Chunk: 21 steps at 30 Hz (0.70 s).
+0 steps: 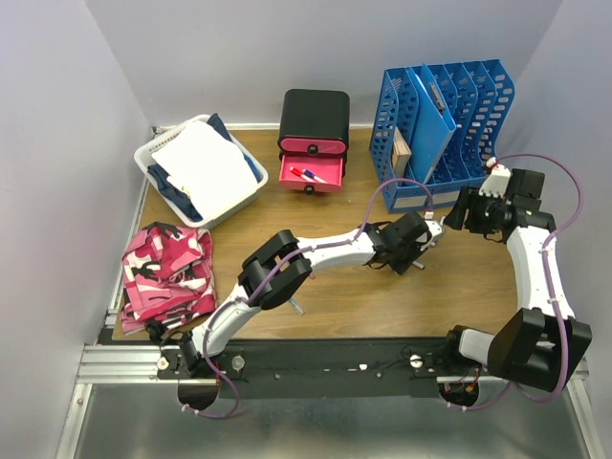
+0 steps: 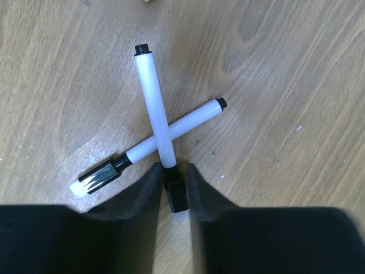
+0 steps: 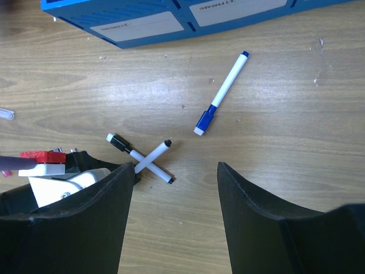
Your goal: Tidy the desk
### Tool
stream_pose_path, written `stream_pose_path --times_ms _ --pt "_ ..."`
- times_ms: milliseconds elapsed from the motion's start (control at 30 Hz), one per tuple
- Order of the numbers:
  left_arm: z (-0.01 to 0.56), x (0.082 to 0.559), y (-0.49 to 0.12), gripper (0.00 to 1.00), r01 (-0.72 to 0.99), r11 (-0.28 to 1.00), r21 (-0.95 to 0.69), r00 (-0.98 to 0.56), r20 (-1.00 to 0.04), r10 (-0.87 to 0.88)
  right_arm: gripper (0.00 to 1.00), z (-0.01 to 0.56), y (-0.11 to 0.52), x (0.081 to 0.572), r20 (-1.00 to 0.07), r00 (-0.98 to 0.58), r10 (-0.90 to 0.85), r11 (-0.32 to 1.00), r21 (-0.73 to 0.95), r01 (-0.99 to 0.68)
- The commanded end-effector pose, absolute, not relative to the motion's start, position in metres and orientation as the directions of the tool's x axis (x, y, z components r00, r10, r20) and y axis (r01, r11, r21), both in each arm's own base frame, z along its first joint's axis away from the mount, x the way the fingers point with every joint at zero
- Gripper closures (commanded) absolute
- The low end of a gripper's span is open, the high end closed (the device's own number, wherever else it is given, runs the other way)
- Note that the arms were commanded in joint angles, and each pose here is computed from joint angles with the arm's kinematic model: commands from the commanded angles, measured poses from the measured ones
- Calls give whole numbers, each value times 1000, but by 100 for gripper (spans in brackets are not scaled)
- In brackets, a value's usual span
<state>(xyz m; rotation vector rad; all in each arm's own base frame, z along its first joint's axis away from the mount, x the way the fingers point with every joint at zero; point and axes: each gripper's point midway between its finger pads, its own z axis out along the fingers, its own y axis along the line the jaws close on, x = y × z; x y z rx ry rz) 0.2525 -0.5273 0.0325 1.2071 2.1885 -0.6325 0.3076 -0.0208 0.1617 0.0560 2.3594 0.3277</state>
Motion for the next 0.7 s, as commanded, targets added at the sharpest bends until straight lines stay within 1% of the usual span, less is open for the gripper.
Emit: stream_pose_path --times_ms 0,33,100,133,200,233,300,333,367,400,433,467,533,567,633,667 --pt "20 248 -524 77 844 524 -112 -468 -630 620 33 150 -28 305 -657 -736 163 969 248 -8" --pt "20 248 -522 86 845 524 -107 -466 -628 623 32 149 -29 306 -659 -733 168 969 247 0" --pt "29 250 -522 93 849 520 -97 -451 -647 615 33 144 -30 305 -646 -740 186 968 250 25" --pt "26 248 -517 100 849 519 -93 -450 -642 621 33 140 -30 305 -636 -748 191 967 255 31" --pt "47 251 -518 100 853 514 -88 -425 -687 589 33 136 -31 306 -623 -754 210 964 261 52" --pt "43 248 -511 100 856 510 -82 -421 -683 597 33 134 -31 306 -618 -756 216 962 266 58" --pt "73 251 -509 100 860 504 -80 -392 -736 551 33 128 -31 307 -601 -765 233 958 278 73" --pt "69 248 -500 100 858 507 -78 -397 -729 559 33 127 -30 308 -600 -765 236 956 283 73" --pt "89 250 -495 100 861 504 -73 -377 -756 535 33 124 -29 309 -591 -772 236 954 290 70" --pt "96 254 -490 100 857 510 -72 -372 -771 517 33 123 -29 309 -587 -774 237 953 294 69" --pt "89 254 -476 100 852 519 -66 -381 -758 529 33 121 -28 309 -583 -777 239 952 300 68" --pt "108 256 -469 100 852 520 -63 -366 -781 506 33 121 -28 311 -581 -778 240 951 304 66" --pt "107 269 -442 100 822 568 -47 -388 -776 498 33 119 -27 312 -575 -782 239 949 308 64" --pt "125 273 -431 100 811 583 -42 -379 -797 470 33 120 -25 312 -576 -783 235 947 316 52" --pt "126 291 -400 100 789 615 -6 -374 -799 471 33 118 -22 312 -571 -791 219 945 326 26" --pt "141 297 -390 100 790 613 10 -347 -817 461 32 121 -15 312 -586 -791 177 939 341 -42"
